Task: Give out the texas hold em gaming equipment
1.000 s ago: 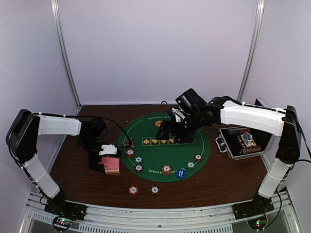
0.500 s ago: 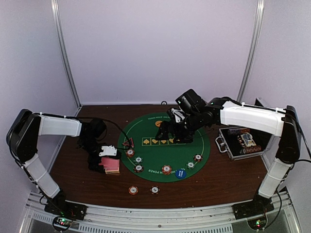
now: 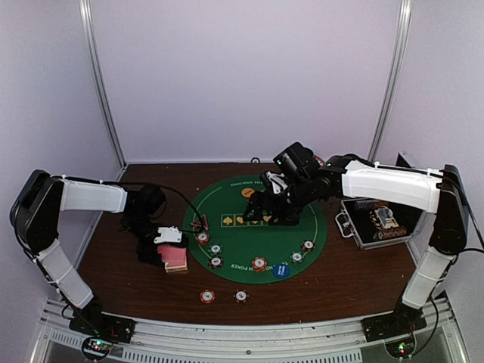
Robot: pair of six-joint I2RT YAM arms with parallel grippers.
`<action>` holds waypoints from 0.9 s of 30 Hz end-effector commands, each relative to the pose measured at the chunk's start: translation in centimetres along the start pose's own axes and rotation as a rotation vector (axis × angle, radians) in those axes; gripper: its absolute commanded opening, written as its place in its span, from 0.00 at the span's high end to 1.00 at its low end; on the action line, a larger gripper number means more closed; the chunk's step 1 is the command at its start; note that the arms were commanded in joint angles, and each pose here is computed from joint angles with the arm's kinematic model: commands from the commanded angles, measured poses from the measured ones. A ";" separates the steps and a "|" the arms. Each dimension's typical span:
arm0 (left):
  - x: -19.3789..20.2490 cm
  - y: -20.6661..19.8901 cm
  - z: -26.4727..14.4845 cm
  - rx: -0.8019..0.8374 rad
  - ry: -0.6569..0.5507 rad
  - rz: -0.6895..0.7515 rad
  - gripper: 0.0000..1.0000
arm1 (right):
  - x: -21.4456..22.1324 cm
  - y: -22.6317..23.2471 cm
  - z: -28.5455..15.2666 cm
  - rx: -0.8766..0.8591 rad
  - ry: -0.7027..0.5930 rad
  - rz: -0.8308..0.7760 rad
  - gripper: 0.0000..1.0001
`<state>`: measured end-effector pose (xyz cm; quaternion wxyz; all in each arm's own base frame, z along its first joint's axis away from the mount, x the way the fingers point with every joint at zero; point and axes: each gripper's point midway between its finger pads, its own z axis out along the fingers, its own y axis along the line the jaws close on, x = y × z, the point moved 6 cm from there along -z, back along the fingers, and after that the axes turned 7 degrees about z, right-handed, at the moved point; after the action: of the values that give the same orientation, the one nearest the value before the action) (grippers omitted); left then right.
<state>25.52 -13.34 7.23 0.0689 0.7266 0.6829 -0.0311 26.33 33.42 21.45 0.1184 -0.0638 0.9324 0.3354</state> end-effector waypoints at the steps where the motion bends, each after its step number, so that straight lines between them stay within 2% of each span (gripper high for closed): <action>1: -0.2 0.4 -0.2 -0.024 -0.004 0.005 0.26 | 0.2 0.4 -0.2 -0.033 -0.007 -0.002 0.09; 8: 0.0 0.4 0.3 -0.028 0.007 -0.005 0.32 | 0.4 0.4 -0.1 -0.041 0.001 0.001 0.13; 13: 0.1 0.6 0.5 -0.051 0.012 -0.008 0.46 | 0.4 0.4 0.0 -0.044 0.003 0.003 0.16; 18: 0.1 0.6 0.3 -0.066 0.013 -0.013 0.54 | 0.4 0.6 0.0 -0.056 0.004 0.002 0.19; 27: 0.0 1.1 -0.8 -0.111 0.012 -0.014 0.86 | 0.4 0.8 0.0 -0.072 0.008 0.004 0.21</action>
<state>25.68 -13.15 7.38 0.0765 0.7210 0.6885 -0.0161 26.09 33.75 21.08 0.1077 -0.0640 0.9274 0.3525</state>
